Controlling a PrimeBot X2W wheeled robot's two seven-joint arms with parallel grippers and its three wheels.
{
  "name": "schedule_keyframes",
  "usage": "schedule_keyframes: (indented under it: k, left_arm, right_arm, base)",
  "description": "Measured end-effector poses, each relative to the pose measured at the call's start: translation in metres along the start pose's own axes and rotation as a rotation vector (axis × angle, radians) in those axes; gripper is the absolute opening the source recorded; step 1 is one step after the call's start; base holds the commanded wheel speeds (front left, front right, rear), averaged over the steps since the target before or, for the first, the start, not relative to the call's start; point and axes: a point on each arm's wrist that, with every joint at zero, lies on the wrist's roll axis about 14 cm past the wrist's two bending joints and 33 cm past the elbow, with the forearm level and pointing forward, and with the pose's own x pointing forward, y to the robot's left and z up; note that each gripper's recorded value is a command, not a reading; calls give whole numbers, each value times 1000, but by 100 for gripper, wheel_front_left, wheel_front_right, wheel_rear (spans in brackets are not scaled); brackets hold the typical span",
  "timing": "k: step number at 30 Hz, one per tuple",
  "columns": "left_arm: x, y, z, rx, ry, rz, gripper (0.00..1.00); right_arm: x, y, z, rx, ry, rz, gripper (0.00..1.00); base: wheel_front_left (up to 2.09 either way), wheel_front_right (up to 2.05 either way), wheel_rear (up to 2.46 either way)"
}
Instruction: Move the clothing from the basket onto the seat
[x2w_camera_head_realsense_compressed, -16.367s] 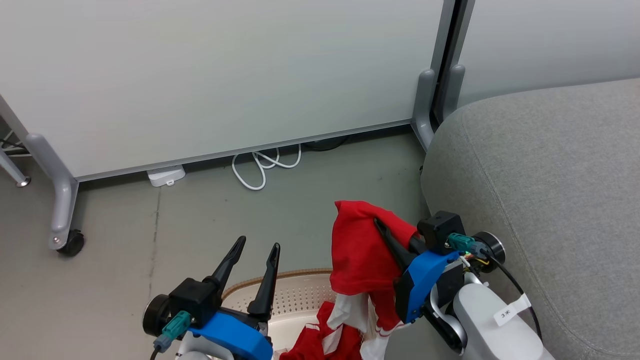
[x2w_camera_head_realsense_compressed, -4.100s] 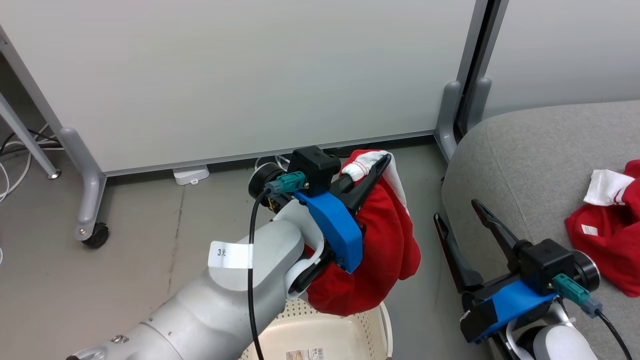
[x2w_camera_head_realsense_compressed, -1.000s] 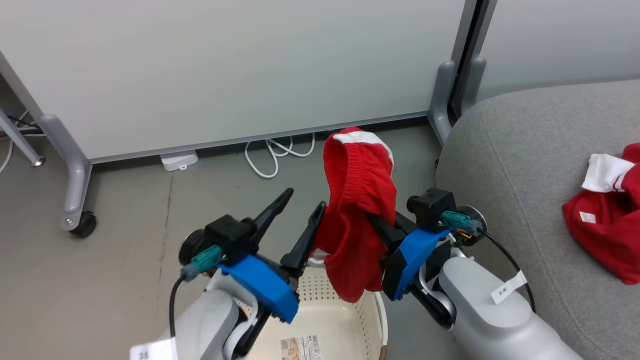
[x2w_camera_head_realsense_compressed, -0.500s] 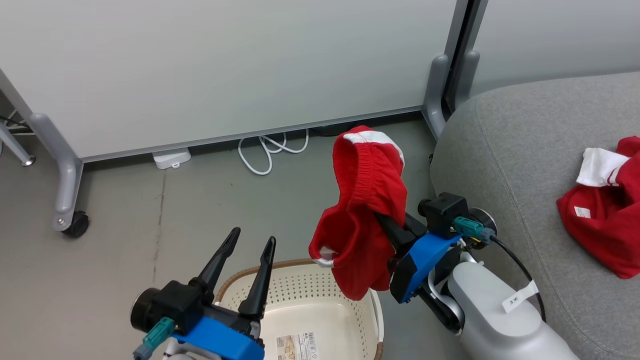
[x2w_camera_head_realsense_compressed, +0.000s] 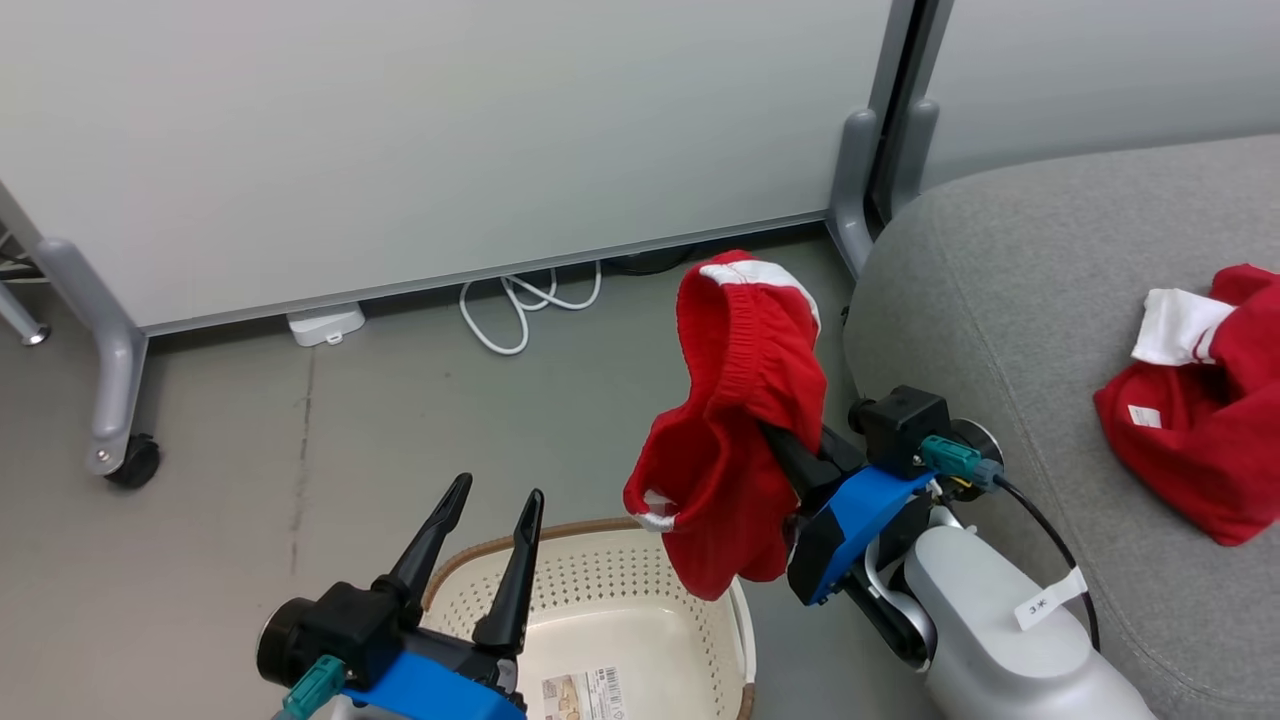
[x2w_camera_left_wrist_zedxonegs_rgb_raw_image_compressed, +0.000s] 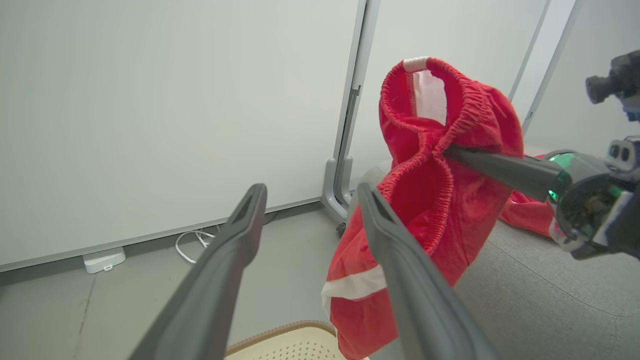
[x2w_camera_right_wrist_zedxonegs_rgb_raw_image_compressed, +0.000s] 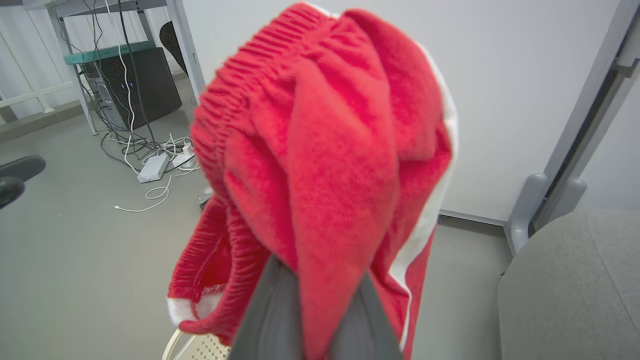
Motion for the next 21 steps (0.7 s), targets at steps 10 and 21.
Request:
schedule_keyframes:
  k: [10, 21]
  left_arm:
    - [22, -26, -6, -8, 14, -105, 100]
    - [53, -75, -20, -27, 48, -288, 100]
  right_arm:
    - [-28, -38, 6, -8, -24, -121, 0]
    - [-82, -92, 2, 0, -22, -326, 0]
  base:
    - [0, 0, 0]
    - [0, 0, 0]
